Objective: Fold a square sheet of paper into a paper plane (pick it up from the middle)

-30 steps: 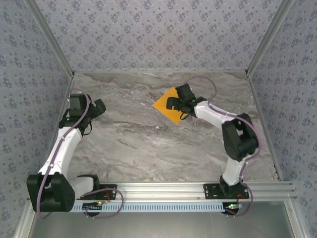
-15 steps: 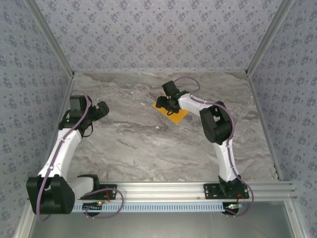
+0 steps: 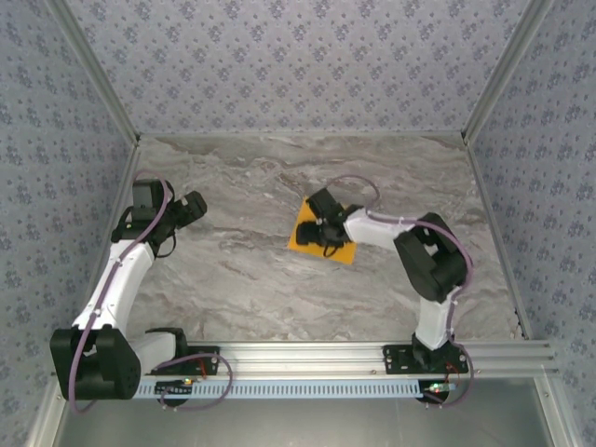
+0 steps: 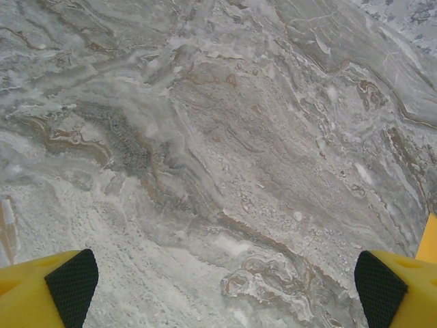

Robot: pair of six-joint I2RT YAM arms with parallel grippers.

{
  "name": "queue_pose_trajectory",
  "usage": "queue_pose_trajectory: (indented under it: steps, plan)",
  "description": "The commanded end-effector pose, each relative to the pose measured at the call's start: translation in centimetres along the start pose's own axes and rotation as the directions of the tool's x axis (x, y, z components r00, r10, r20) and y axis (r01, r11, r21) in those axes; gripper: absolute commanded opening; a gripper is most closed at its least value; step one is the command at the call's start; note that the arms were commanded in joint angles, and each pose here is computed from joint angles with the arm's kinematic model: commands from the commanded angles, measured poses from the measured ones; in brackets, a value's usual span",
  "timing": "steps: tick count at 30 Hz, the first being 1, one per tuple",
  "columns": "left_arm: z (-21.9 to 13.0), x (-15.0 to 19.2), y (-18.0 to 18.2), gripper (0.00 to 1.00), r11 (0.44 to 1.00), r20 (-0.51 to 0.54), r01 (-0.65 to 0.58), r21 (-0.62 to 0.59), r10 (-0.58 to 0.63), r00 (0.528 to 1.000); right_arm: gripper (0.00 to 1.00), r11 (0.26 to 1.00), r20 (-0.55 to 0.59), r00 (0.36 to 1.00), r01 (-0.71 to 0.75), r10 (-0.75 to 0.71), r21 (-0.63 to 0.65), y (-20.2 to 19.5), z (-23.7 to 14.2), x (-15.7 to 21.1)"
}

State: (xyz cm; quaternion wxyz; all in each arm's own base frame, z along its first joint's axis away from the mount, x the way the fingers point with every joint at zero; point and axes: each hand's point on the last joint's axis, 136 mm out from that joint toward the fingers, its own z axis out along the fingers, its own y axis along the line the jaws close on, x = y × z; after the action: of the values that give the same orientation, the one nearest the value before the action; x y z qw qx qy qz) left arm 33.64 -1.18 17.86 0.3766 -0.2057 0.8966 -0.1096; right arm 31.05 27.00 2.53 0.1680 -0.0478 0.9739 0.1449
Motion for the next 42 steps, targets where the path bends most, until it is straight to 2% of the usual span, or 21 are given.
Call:
queue_pose_trajectory:
  steps: [1,4,6,10,12,15,20,29,36,42]
  plan:
    - [0.0,0.6,-0.5,0.99,1.0,-0.025,-0.001,0.025,0.002,1.0,0.79,0.988,-0.309,0.951,0.059,-0.013,0.14,-3.9,-0.3,12.2]
    - [0.0,0.7,-0.7,0.99,1.0,-0.028,-0.003,0.029,0.004,1.0,0.77,0.989,-0.311,0.95,0.062,-0.017,0.133,-3.5,-2.3,12.9]
    - [0.0,0.6,-0.7,0.99,1.0,-0.029,-0.002,0.03,0.002,1.0,0.79,0.986,-0.239,0.971,0.06,-0.021,0.158,-2.9,-4.5,10.3]
    - [0.2,0.9,-0.8,0.99,1.0,-0.047,-0.002,0.029,0.003,0.999,0.93,0.968,-0.034,0.995,-0.082,0.093,0.238,-3.0,-8.0,4.5]
    - [0.3,1.0,-0.7,0.99,1.0,-0.052,-0.003,0.022,0.005,0.999,1.0,0.937,0.043,0.982,-0.191,0.186,0.291,-4.1,-8.2,3.3]
    - [0.4,0.9,-0.4,0.99,1.0,-0.052,-0.006,0.007,0.007,0.999,1.0,0.912,0.083,0.961,-0.278,0.265,0.301,-4.6,-6.8,2.5]
    - [0.6,1.0,-0.2,0.99,1.0,-0.062,-0.008,-0.005,0.008,0.998,1.0,0.913,0.022,0.972,-0.226,0.233,0.339,-3.5,-4.6,1.6]
    - [0.7,1.1,-0.1,0.99,1.0,-0.062,-0.005,-0.011,0.005,0.998,1.0,0.911,-0.076,0.968,-0.197,0.239,0.362,-2.9,-2.4,3.1]
    - [0.6,1.0,0.0,0.99,1.0,-0.053,-0.002,-0.011,0.002,0.999,0.99,0.913,-0.161,0.952,-0.188,0.26,0.361,-3.5,-0.1,5.3]
    - [0.6,1.0,0.1,0.99,1.0,-0.053,-0.002,-0.016,0.001,0.999,0.91,0.894,-0.244,0.917,-0.2,0.315,0.402,-6.4,2.2,8.9]
